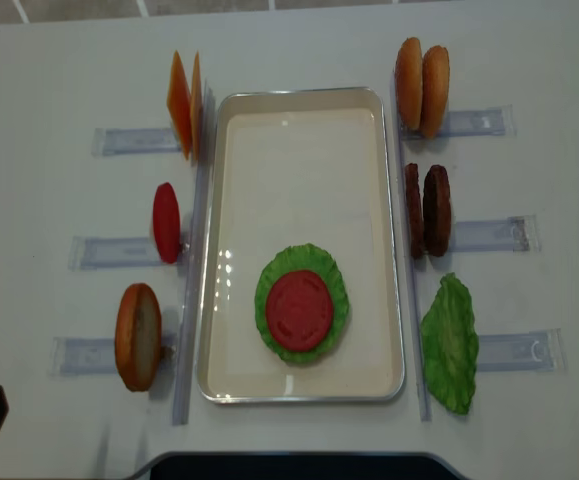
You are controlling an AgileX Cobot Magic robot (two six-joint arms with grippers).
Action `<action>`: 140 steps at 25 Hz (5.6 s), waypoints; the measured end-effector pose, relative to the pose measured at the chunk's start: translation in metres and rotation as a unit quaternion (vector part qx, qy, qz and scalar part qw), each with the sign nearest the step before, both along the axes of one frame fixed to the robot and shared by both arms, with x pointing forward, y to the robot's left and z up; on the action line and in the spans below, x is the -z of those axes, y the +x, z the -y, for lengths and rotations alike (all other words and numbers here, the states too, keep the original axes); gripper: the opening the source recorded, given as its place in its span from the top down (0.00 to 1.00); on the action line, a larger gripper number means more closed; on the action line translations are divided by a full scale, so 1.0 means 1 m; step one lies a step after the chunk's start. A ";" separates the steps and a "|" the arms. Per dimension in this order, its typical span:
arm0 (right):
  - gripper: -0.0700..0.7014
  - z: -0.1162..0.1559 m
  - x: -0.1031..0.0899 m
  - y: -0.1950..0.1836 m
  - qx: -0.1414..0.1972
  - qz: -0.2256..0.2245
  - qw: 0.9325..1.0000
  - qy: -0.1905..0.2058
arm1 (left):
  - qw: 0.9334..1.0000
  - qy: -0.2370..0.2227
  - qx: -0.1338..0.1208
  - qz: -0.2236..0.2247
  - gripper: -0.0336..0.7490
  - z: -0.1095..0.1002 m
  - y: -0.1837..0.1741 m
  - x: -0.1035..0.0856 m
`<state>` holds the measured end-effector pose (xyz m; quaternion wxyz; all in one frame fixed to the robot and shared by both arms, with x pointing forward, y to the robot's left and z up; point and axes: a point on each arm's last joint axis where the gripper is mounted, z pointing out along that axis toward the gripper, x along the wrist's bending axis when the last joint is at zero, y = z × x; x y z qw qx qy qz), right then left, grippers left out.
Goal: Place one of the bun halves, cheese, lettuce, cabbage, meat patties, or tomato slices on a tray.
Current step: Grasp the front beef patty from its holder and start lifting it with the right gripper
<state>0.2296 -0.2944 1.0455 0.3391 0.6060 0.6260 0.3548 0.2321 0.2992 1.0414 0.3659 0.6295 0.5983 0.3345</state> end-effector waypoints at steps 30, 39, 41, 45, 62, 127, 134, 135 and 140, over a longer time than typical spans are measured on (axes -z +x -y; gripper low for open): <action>0.38 0.000 0.000 0.000 0.000 0.000 1.000 0.000 | 1.000 0.000 0.000 0.000 0.45 0.000 0.000 0.000; 0.38 -0.002 0.000 0.011 -0.007 -0.038 0.999 0.011 | 1.000 0.000 0.000 0.000 0.45 0.000 0.000 0.000; 0.38 -0.002 0.000 0.016 -0.006 -0.055 0.998 0.012 | 1.000 0.000 0.000 0.000 0.45 0.000 0.000 0.000; 0.38 -0.002 0.001 0.032 -0.006 -0.108 0.994 0.013 | 1.000 0.000 0.000 0.000 0.45 0.000 0.000 0.000; 0.38 -0.001 0.001 0.111 -0.005 -0.329 0.944 0.016 | 1.000 -0.001 0.000 0.000 0.45 0.000 0.000 0.000; 0.38 -0.168 -0.016 0.254 -0.114 -0.369 0.919 0.079 | 1.000 -0.001 0.000 -0.001 0.89 0.000 0.000 0.000; 0.38 -0.174 -0.004 0.259 -0.112 -0.378 0.916 0.074 | 1.000 -0.001 0.000 -0.001 0.95 0.000 0.000 0.000; 0.38 -0.174 -0.002 0.260 -0.111 -0.379 0.916 0.074 | 1.000 -0.001 0.000 -0.001 0.95 0.000 0.000 0.000; 0.38 -0.177 0.005 0.265 -0.110 -0.381 0.915 0.070 | 1.000 -0.001 0.000 -0.001 0.96 0.000 0.000 0.000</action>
